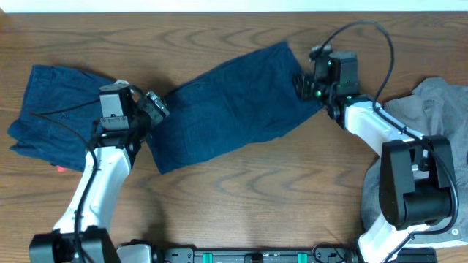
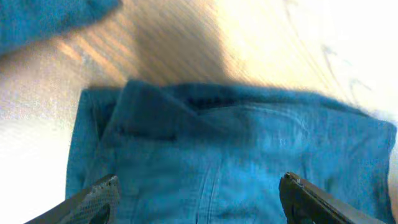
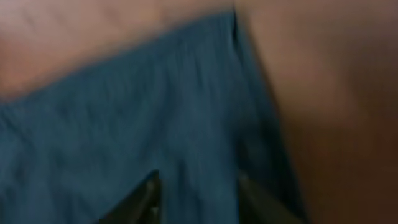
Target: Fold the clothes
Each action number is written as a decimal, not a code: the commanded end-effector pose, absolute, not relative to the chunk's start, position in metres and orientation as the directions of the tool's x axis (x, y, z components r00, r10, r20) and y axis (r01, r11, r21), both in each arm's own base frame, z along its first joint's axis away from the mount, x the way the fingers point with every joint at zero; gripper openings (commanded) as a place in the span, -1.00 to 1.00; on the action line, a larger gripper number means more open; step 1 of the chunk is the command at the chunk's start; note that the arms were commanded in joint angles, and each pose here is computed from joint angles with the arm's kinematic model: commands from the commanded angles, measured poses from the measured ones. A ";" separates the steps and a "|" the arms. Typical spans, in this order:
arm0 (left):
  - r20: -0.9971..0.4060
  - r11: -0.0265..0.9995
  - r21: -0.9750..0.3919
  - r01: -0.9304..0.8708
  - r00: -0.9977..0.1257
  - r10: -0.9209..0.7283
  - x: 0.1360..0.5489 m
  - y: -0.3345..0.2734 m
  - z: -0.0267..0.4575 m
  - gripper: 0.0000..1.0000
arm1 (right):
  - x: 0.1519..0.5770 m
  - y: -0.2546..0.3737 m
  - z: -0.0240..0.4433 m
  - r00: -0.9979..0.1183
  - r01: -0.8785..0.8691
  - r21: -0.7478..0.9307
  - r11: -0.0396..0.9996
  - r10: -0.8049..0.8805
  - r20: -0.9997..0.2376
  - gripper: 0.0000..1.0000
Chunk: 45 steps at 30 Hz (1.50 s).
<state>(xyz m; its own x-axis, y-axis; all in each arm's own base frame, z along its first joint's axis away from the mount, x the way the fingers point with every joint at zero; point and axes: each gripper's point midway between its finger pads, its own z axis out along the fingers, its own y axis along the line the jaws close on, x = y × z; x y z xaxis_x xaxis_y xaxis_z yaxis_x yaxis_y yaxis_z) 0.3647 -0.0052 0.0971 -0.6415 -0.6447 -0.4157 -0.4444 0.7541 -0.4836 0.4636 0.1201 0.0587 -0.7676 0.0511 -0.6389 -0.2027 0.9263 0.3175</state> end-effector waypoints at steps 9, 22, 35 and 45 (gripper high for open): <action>-0.173 0.772 -0.284 -0.569 -0.761 -0.625 0.314 -0.009 0.007 0.96 | 0.410 0.082 -0.033 -0.934 -0.060 0.151 0.987 -0.002 -0.358 -0.03; -0.059 0.737 -0.420 -0.529 -0.795 -0.604 0.328 -0.040 -0.021 -0.81 | 0.429 0.058 0.050 -0.850 0.000 0.105 0.994 0.056 -0.523 0.07; 0.018 0.680 -0.602 -0.419 -0.858 -0.513 0.320 -0.078 0.063 -0.88 | 0.411 0.148 0.115 -0.742 -0.438 0.298 0.848 -0.154 -0.652 0.08; -0.113 0.663 -0.681 -0.310 -0.850 -0.514 0.303 -0.084 0.180 -0.88 | 0.348 0.249 0.037 -0.841 -0.530 0.569 0.630 -0.301 -0.450 -0.78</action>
